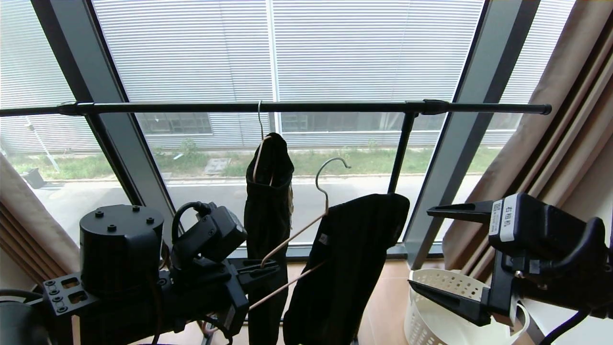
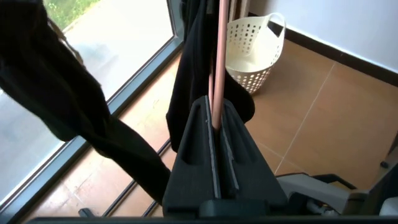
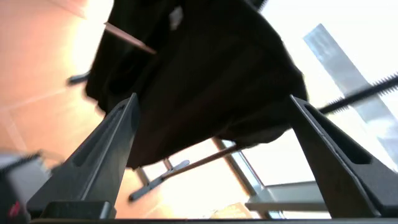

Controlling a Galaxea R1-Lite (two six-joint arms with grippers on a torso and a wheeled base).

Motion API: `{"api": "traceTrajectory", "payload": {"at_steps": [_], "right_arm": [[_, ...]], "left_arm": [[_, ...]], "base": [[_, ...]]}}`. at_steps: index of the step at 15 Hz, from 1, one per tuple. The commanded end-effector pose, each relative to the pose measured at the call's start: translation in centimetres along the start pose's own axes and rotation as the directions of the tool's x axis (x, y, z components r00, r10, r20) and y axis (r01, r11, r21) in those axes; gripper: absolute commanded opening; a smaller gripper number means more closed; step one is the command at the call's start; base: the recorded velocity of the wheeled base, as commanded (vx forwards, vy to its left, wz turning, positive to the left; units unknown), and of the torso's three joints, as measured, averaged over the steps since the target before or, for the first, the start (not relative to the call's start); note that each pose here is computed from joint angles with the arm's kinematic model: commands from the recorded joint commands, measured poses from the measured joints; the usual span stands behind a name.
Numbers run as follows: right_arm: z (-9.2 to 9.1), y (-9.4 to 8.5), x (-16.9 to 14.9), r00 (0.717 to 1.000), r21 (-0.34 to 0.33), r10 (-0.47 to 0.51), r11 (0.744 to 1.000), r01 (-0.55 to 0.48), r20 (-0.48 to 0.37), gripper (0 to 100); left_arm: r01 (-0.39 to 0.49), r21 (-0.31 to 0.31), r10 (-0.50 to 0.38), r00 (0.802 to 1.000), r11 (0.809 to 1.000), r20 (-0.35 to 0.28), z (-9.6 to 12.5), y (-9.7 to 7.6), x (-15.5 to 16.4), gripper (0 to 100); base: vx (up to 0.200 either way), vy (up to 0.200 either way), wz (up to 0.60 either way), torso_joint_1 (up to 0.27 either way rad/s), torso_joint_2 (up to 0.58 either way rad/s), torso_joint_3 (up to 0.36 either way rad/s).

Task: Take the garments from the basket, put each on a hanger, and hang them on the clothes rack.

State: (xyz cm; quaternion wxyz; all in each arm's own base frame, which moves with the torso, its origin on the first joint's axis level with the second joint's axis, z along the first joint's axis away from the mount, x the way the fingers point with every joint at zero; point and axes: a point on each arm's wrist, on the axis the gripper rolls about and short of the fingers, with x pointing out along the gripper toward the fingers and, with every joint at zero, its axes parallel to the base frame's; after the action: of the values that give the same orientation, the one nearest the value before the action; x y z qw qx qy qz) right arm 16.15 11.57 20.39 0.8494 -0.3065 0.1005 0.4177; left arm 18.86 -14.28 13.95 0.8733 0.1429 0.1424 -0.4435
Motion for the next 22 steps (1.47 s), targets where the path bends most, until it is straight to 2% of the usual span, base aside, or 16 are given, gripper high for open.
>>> {"api": "traceTrajectory", "payload": {"at_steps": [1, 2, 3, 4, 6, 8, 9, 17, 22], "right_arm": [[0.4, -3.6, -0.5, 0.998, -0.041, 0.058, 0.997, -0.058, -0.009, 100], [0.5, -4.0, -0.4, 0.997, -0.053, 0.074, 0.996, -0.074, -0.007, 100], [0.5, -6.5, 0.6, 0.988, -0.114, 0.155, 0.982, -0.153, 0.005, 100], [0.7, -7.5, 1.4, 0.978, -0.144, 0.207, 0.968, -0.205, -0.001, 100], [1.0, -8.5, 2.8, 0.953, -0.141, 0.302, 0.943, -0.301, -0.013, 100], [1.4, -9.7, 5.1, 0.907, -0.089, 0.421, 0.904, -0.418, 0.023, 100], [1.6, -10.2, 6.0, 0.904, -0.084, 0.428, 0.902, -0.424, 0.028, 100], [2.2, -8.6, 7.9, 0.867, -0.082, 0.498, 0.865, -0.495, 0.026, 100], [1.7, -8.5, 8.5, 0.862, -0.057, 0.507, 0.861, -0.505, 0.011, 100]], "left_arm": [[0.007, 0.016, -0.007, 1.000, 1.000, 0.001, -0.2, -0.2, -0.5, 0], [0.009, 0.019, -0.009, 1.000, 1.000, -0.001, -0.3, -0.3, -0.5, 0], [0.025, 0.036, -0.025, 1.000, 0.999, -0.004, -0.6, -0.5, -0.6, 0], [0.051, 0.041, -0.052, 0.999, 0.998, 0.011, -0.7, -0.6, -0.7, 0], [0.090, 0.048, -0.091, 0.995, 0.995, 0.029, -0.8, -0.7, -0.7, 0], [0.120, 0.063, -0.125, 0.990, 0.991, 0.073, -0.9, -0.8, -0.8, 0], [0.115, 0.071, -0.122, 0.988, 0.991, 0.092, -1.0, -0.8, -0.8, 0], [0.117, 0.079, -0.126, 0.986, 0.990, 0.108, -0.9, -0.9, -0.8, 0], [0.114, 0.077, -0.122, 0.986, 0.990, 0.109, -1.0, -0.9, -0.9, 0]], "base": [[0.000, 0.000, 0.00, 0.000, 0.00, 0.000], [0.000, 0.000, 0.00, 0.000, 0.00, 0.000], [0.000, 0.000, 0.00, 0.000, 0.00, 0.000], [0.000, 0.000, 0.00, 0.000, 0.00, 0.000], [0.000, 0.000, 0.00, 0.000, 0.00, 0.000], [0.000, 0.000, 0.00, 0.000, 0.00, 0.000], [0.000, 0.000, 0.00, 0.000, 0.00, 0.000], [0.000, 0.000, 0.00, 0.000, 0.00, 0.000], [0.000, 0.000, 0.00, 0.000, 0.00, 0.000]]}}
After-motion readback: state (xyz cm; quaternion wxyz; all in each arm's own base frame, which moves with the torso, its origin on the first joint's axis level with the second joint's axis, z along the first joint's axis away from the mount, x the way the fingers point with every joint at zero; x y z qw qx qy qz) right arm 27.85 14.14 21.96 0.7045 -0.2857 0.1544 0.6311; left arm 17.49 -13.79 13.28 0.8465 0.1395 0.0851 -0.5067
